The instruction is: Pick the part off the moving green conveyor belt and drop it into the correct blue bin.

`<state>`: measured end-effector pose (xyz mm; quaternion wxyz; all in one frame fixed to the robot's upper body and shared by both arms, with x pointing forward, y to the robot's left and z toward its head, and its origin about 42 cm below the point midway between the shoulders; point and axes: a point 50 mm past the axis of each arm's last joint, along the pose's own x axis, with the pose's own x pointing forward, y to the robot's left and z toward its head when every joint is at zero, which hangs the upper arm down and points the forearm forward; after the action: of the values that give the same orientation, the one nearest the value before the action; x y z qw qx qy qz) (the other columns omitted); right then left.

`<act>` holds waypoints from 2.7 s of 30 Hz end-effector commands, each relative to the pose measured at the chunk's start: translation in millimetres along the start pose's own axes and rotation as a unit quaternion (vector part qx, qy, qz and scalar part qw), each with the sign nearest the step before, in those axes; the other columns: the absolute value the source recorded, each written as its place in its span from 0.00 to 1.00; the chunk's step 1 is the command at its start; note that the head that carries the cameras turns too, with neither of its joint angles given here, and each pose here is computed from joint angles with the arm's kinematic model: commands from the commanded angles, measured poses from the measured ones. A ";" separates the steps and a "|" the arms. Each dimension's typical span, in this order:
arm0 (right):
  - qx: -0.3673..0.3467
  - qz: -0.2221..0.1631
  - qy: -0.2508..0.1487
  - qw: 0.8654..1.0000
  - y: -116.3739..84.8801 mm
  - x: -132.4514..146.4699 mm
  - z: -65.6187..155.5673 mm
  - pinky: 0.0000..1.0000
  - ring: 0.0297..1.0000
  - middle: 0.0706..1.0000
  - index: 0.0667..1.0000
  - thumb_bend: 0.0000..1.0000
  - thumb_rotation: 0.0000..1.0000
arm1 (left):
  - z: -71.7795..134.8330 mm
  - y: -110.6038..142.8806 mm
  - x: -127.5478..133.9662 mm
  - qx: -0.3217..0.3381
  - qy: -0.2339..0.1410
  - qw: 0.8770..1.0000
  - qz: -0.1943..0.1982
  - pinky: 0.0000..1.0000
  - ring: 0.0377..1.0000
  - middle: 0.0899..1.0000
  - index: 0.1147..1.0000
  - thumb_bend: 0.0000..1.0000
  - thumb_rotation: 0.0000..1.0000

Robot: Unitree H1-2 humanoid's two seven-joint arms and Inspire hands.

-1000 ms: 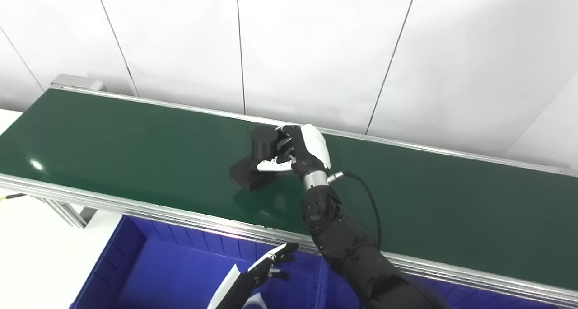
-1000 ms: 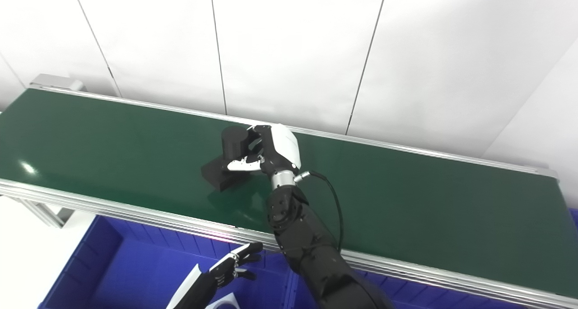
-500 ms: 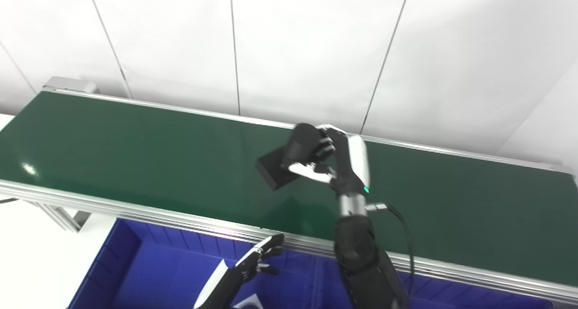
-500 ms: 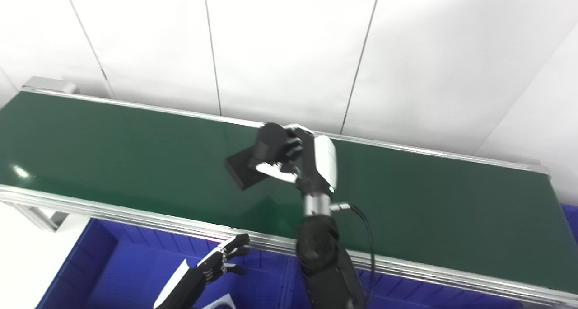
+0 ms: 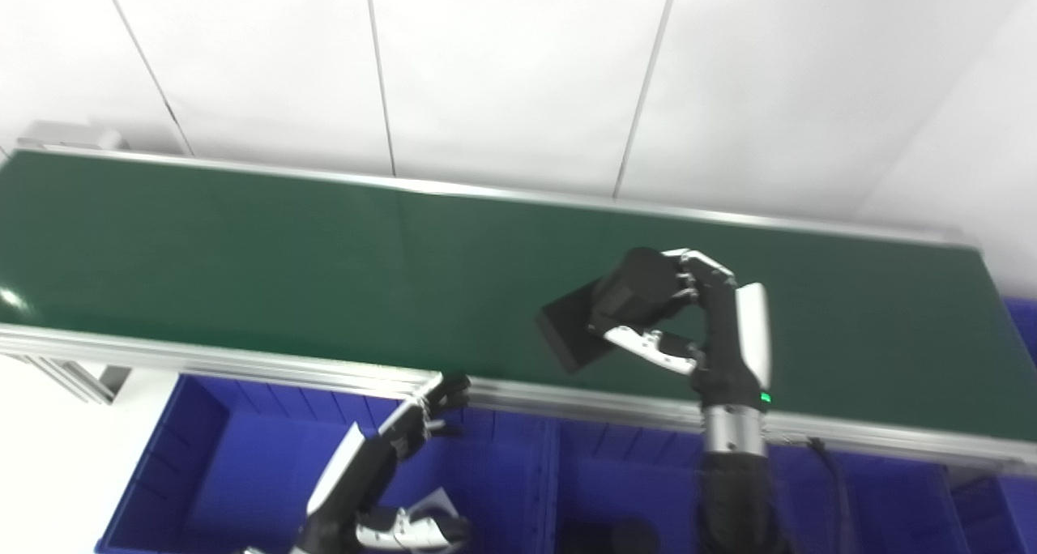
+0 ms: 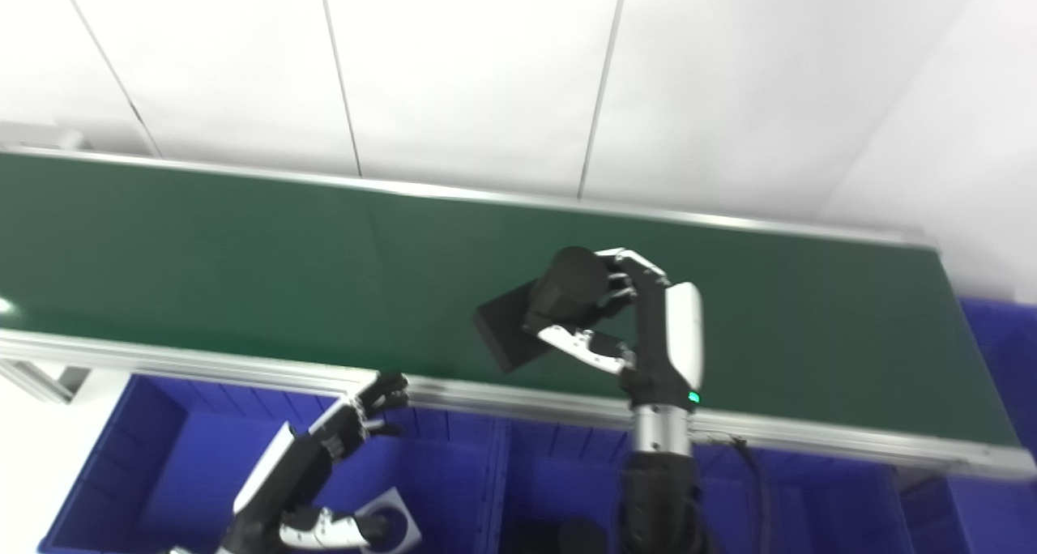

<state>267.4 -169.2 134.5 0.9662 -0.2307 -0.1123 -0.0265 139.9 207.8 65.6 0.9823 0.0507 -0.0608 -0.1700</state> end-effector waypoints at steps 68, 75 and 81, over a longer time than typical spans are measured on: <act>0.080 0.079 0.019 0.993 20.3 -116.2 9.5 0.78 0.90 0.93 0.99 0.68 0.46 | 10.4 18.8 36.9 0.007 -0.034 0.999 -0.035 0.72 0.84 0.88 0.86 0.89 0.39; 0.124 0.089 0.019 0.988 23.5 -120.5 3.7 0.76 0.85 0.90 0.97 0.74 0.51 | 5.4 14.6 35.4 0.001 -0.037 0.999 -0.033 0.72 0.85 0.88 0.85 0.89 0.39; 0.158 0.107 0.023 0.981 22.0 -123.1 -1.9 0.75 0.83 0.87 0.98 0.80 0.55 | 3.9 11.3 34.2 -0.001 -0.035 0.999 -0.026 0.72 0.85 0.88 0.85 0.89 0.39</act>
<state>149.6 -152.3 86.3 0.9905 -0.1086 -0.0260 0.0803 174.2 207.6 66.9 0.9765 0.0446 -0.0645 -0.2007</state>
